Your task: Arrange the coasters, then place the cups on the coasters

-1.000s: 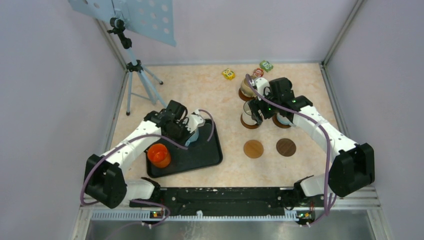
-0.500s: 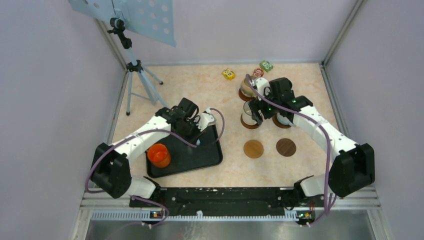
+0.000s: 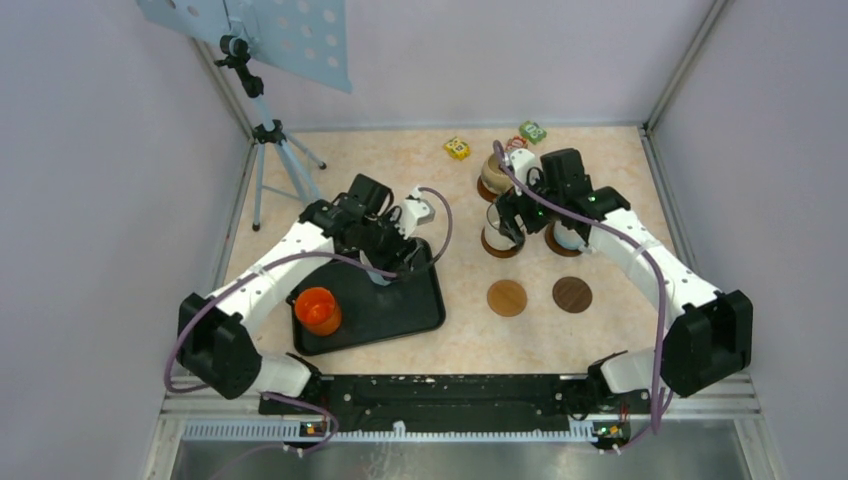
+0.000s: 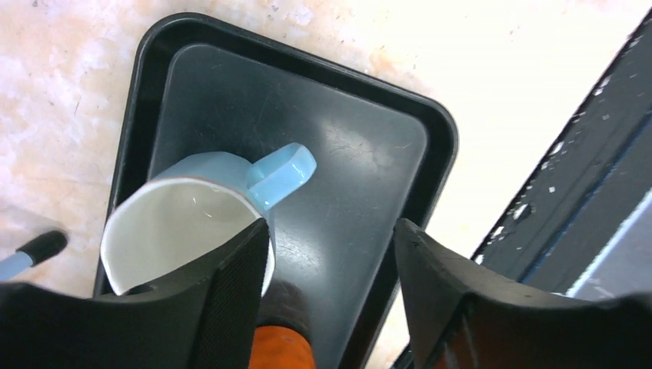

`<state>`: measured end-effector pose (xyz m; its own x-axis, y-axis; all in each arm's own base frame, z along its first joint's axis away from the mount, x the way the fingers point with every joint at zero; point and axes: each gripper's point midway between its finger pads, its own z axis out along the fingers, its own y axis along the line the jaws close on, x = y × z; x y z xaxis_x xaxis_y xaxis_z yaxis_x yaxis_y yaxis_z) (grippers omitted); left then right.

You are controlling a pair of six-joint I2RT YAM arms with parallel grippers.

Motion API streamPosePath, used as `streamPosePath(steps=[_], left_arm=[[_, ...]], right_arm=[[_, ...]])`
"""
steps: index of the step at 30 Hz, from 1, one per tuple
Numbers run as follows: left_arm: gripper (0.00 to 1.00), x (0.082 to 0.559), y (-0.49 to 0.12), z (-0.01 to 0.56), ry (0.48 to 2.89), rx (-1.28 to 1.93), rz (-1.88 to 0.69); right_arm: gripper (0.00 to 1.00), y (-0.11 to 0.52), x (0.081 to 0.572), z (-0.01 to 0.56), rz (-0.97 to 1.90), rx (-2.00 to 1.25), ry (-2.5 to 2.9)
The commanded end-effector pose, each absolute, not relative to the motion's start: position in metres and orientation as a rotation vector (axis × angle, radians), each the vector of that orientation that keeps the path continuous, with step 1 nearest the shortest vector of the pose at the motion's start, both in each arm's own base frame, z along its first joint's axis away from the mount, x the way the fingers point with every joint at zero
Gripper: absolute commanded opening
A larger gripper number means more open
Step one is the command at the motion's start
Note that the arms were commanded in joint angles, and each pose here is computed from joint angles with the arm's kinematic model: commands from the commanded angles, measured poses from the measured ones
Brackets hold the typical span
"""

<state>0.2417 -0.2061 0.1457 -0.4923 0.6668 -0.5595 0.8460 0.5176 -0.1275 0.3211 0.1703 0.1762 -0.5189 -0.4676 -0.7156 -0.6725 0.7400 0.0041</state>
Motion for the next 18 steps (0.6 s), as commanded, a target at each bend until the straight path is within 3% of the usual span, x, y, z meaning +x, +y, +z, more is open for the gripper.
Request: streamPosePath(steps=[1,15,18], left_arm=[[0.7,0.243,-0.205,0.193,2.196,1.118,-0.658],[0.97,0.276,-0.096,0.252,2.08,0.515,-0.456],[0.99,0.27,-0.086,0.258,2.047,0.47,-0.44]], right_arm=[[0.72,0.195,0.324,0.218,0.442,-0.873,2.084],[0.72,0.307,0.277,0.188,0.581,-1.138,2.043],[0.72,0.332,0.268,0.177,0.597,-1.209,2.02]])
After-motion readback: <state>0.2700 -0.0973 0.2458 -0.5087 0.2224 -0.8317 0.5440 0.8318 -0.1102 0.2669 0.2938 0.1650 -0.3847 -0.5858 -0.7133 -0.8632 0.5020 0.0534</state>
